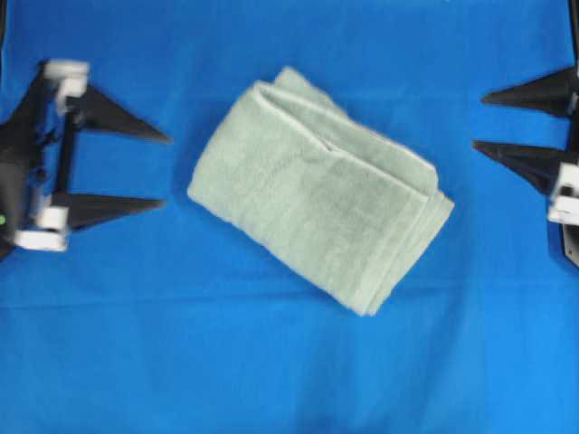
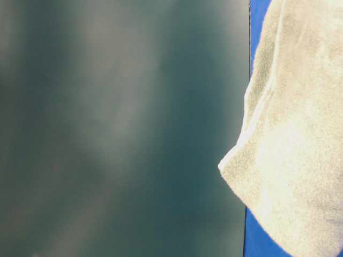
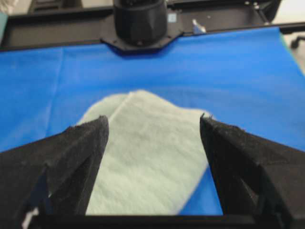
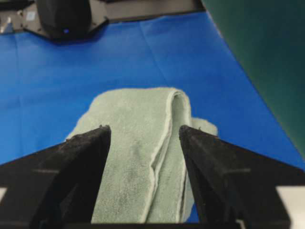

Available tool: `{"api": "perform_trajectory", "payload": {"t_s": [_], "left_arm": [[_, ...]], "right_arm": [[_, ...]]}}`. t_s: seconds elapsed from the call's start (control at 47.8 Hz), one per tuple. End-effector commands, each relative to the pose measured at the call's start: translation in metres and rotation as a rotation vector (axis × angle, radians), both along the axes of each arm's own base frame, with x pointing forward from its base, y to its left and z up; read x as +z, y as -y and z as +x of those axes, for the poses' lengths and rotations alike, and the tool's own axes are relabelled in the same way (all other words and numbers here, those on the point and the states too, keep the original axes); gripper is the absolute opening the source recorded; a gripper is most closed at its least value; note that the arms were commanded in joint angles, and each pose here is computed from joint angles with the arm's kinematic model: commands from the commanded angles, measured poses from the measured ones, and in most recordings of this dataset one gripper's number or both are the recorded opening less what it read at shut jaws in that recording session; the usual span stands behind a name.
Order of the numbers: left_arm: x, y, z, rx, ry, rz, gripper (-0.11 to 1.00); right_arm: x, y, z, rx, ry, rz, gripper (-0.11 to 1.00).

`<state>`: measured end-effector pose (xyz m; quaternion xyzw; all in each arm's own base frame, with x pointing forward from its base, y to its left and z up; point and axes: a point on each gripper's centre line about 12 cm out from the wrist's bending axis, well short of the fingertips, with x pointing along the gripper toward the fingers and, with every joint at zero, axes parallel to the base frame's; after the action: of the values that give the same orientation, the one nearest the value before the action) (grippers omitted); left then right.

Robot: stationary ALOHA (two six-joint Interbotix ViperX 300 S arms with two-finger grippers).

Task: Fold a bath towel.

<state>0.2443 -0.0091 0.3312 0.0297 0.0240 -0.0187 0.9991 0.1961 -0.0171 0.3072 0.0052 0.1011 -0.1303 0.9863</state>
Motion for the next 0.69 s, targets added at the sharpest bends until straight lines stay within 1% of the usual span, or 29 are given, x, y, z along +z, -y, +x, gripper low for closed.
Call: {"api": "perform_trajectory", "payload": {"t_s": [0.0,0.105,0.188,0.272,0.376,0.502,0.669], "left_arm": [[0.002,0.000,-0.019,-0.004,0.044,-0.012,0.74],[-0.013,-0.001,-0.040,-0.004,0.055,-0.016,0.74],[-0.026,-0.001,-0.059,-0.004,0.074,-0.021,0.74],[-0.037,-0.002,-0.075,-0.003,0.092,-0.039,0.74],[-0.057,-0.003,-0.091,-0.003,0.088,-0.067,0.74],[-0.075,-0.004,-0.101,0.002,0.071,-0.076,0.74],[-0.085,-0.007,-0.102,0.027,0.044,-0.075,0.72]], "right_arm": [[0.001,0.001,-0.008,0.001,0.022,-0.007,0.62],[-0.014,0.004,-0.021,-0.003,0.022,-0.004,0.62],[-0.026,0.006,-0.031,-0.008,0.026,0.009,0.62],[-0.037,0.007,-0.040,-0.008,0.034,0.026,0.62],[-0.048,0.008,-0.048,-0.008,0.039,0.037,0.62],[-0.061,0.008,-0.054,-0.006,0.034,0.044,0.62],[-0.069,0.008,-0.055,-0.009,0.018,0.062,0.62]]}}
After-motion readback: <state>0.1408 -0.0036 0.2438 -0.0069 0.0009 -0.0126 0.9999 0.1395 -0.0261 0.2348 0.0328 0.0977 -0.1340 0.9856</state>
